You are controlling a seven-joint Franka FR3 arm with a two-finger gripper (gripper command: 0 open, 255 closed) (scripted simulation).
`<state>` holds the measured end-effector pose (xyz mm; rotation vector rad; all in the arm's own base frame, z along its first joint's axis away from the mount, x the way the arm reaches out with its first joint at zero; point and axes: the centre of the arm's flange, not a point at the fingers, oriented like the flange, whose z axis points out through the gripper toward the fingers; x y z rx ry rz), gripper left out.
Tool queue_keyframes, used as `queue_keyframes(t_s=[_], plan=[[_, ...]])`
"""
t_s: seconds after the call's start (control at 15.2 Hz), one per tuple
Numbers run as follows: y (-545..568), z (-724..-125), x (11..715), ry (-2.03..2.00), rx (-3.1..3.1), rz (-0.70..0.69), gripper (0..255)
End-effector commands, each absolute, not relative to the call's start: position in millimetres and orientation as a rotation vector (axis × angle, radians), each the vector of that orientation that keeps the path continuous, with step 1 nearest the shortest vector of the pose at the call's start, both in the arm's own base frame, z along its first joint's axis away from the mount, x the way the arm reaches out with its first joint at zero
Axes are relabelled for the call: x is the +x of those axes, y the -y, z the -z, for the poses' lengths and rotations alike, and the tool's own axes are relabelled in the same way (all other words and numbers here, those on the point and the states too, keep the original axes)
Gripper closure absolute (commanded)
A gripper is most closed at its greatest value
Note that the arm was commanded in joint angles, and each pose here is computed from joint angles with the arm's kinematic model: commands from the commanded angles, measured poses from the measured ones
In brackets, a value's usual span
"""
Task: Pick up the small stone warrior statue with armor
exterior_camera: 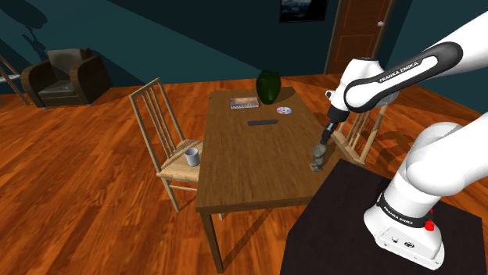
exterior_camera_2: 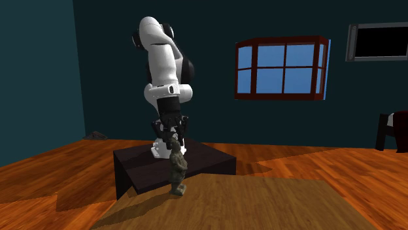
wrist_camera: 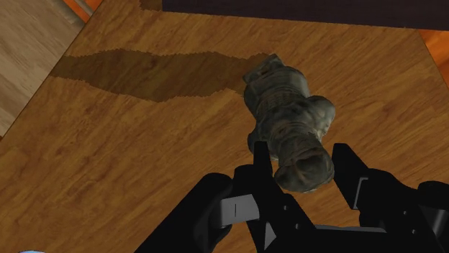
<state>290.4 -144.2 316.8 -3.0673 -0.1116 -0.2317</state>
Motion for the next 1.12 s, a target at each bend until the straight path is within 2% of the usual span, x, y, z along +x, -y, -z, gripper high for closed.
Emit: queue_keyframes(t_s=[0.0, 1.06], plan=[[144.1, -321.4, 290.2, 0.112, -3.067, 0.229, 255], [144.1, -396.1, 290.2, 0.112, -3.067, 0.229, 255]])
